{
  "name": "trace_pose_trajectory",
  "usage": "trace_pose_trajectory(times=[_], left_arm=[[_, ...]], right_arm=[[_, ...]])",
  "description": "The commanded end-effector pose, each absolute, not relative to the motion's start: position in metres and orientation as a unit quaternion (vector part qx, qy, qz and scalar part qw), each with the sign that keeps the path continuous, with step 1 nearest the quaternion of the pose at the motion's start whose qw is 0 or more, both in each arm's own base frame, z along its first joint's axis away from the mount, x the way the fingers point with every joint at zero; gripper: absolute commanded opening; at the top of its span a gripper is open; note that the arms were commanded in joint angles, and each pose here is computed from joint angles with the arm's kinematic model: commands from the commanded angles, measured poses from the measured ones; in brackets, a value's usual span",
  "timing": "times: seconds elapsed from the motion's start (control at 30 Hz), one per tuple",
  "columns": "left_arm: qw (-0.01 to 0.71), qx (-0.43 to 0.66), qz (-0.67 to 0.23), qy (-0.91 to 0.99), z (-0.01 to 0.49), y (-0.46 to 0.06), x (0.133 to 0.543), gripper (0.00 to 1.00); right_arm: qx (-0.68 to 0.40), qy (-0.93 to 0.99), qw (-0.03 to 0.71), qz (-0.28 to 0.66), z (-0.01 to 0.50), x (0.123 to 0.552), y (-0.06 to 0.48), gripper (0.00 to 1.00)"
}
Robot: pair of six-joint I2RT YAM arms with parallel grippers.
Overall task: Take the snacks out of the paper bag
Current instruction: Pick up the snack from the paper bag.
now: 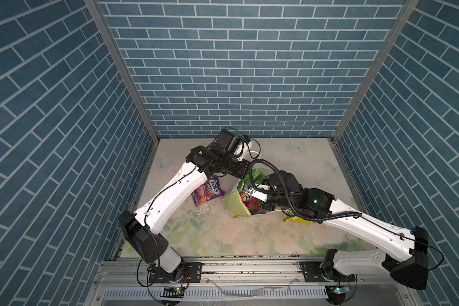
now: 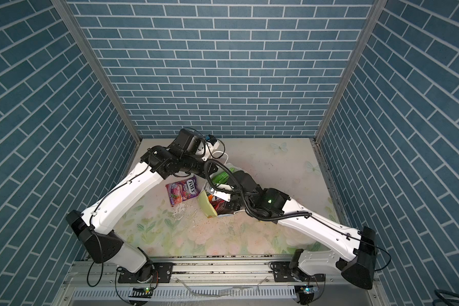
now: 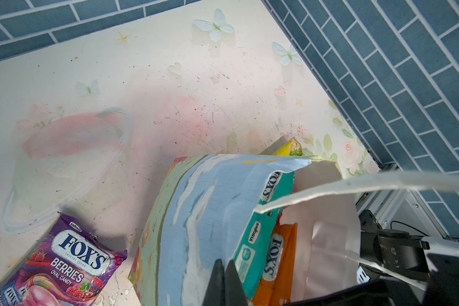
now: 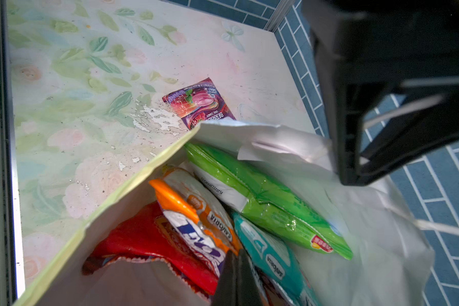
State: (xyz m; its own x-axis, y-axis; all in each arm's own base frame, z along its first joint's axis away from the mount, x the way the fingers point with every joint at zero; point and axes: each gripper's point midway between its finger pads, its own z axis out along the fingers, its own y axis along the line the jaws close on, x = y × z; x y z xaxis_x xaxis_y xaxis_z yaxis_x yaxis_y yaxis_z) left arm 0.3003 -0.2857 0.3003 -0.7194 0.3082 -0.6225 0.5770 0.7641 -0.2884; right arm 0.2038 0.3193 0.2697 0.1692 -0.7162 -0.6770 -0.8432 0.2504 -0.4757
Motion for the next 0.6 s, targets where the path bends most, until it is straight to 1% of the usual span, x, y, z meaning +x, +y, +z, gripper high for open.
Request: trace_pose_trajectory(times=[0.0, 0.4, 0.57], left_arm=[[0.293, 0.243, -0.243, 0.892, 0.308, -0.288, 0.306, 0.00], [0.294, 0.242, -0.239, 0.893, 0.308, -0.287, 0.307, 0.00], [0.295, 0.242, -0.235, 0.894, 0.308, -0.286, 0.308, 0.00]], right_arm=[[-0.570, 0.637, 0.514, 0.073, 0.300, 0.209, 0.314, 0.00], [-0.514, 0.633, 0.573, 0.084, 0.350, 0.200, 0.281, 0.00], [-0.483, 0.623, 0.610, 0.083, 0.377, 0.200, 0.268, 0.00]])
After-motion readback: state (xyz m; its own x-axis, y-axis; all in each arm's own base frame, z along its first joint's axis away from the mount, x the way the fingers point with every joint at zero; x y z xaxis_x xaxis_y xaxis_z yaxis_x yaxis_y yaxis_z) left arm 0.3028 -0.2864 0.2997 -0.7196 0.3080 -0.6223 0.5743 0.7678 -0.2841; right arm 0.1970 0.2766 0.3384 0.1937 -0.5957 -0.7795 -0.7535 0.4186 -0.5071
